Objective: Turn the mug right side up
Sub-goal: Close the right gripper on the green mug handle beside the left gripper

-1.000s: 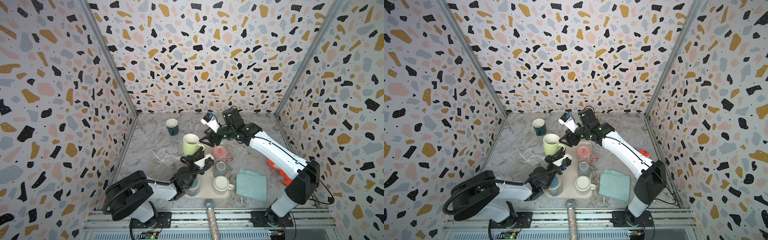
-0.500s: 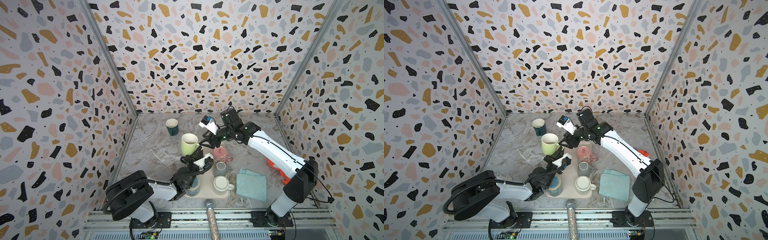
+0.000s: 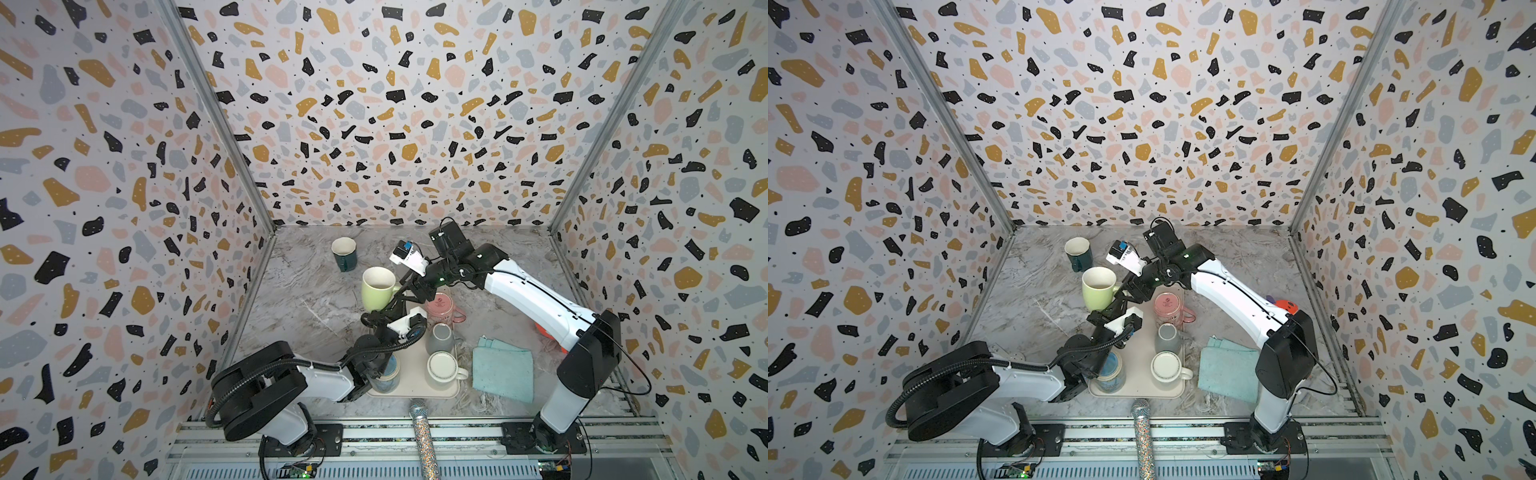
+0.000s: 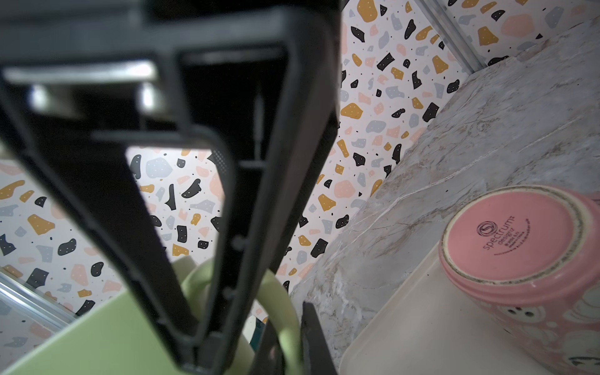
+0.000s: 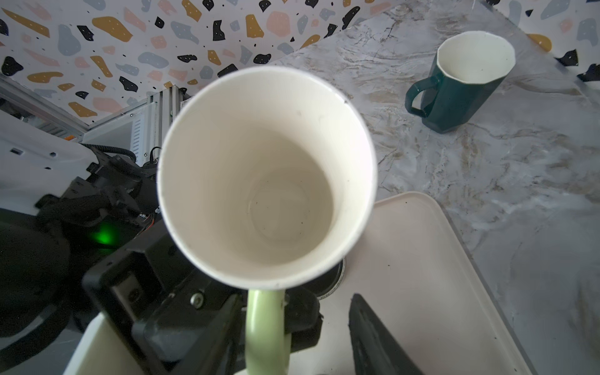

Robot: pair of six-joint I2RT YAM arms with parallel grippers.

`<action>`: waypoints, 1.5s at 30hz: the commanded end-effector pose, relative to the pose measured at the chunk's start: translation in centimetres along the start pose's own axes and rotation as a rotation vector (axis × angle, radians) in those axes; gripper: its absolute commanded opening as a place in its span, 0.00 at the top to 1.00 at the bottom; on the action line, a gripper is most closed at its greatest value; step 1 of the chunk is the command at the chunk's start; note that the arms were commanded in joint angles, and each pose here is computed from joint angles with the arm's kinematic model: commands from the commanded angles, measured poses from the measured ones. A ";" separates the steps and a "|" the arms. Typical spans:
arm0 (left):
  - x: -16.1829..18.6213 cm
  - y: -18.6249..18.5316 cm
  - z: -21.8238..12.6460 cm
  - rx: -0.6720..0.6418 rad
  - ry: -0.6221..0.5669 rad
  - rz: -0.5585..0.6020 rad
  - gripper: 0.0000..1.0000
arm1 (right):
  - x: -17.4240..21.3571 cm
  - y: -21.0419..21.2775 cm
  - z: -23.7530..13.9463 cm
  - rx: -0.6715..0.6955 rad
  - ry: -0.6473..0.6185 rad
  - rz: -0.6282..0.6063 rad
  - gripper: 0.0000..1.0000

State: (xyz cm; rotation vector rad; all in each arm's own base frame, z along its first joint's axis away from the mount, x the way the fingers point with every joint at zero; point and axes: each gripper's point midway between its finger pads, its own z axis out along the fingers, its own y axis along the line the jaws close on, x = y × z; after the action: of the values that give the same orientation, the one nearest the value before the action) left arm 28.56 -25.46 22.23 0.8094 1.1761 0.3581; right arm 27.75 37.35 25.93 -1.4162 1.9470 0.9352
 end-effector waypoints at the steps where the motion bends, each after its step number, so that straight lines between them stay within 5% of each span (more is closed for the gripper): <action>1: -4.3 5.8 -0.6 -0.203 -0.153 -0.135 1.00 | -1.3 0.8 -1.2 0.001 -0.021 -0.025 0.48; 13: -4.4 5.8 -0.8 -0.202 -0.155 -0.123 1.00 | -1.2 0.5 -0.7 -0.001 -0.014 -0.001 0.64; 15: -4.4 5.8 -0.9 -0.203 -0.156 -0.124 1.00 | -0.9 0.3 -0.4 -0.003 -0.006 0.008 0.74; 17: -4.3 5.8 -0.9 -0.204 -0.153 -0.121 1.00 | -0.8 0.3 -0.3 -0.006 -0.002 0.012 1.00; 30: -4.2 6.1 -0.7 -0.212 -0.120 -0.121 0.99 | -1.6 0.4 -0.7 0.019 -0.055 0.001 1.00; 35: -4.1 6.4 -0.7 -0.221 -0.107 -0.138 0.78 | -2.1 0.5 -1.2 0.036 -0.104 -0.009 1.00; 45: -3.9 6.7 -0.8 -0.226 -0.095 -0.133 0.67 | -4.5 -0.2 -3.2 0.112 -0.216 -0.011 1.00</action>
State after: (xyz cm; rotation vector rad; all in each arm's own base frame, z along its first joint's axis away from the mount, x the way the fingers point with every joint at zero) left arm 28.11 -24.89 23.37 0.7850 1.1680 0.3991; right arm 28.35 37.93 27.03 -1.2922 1.9074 0.9463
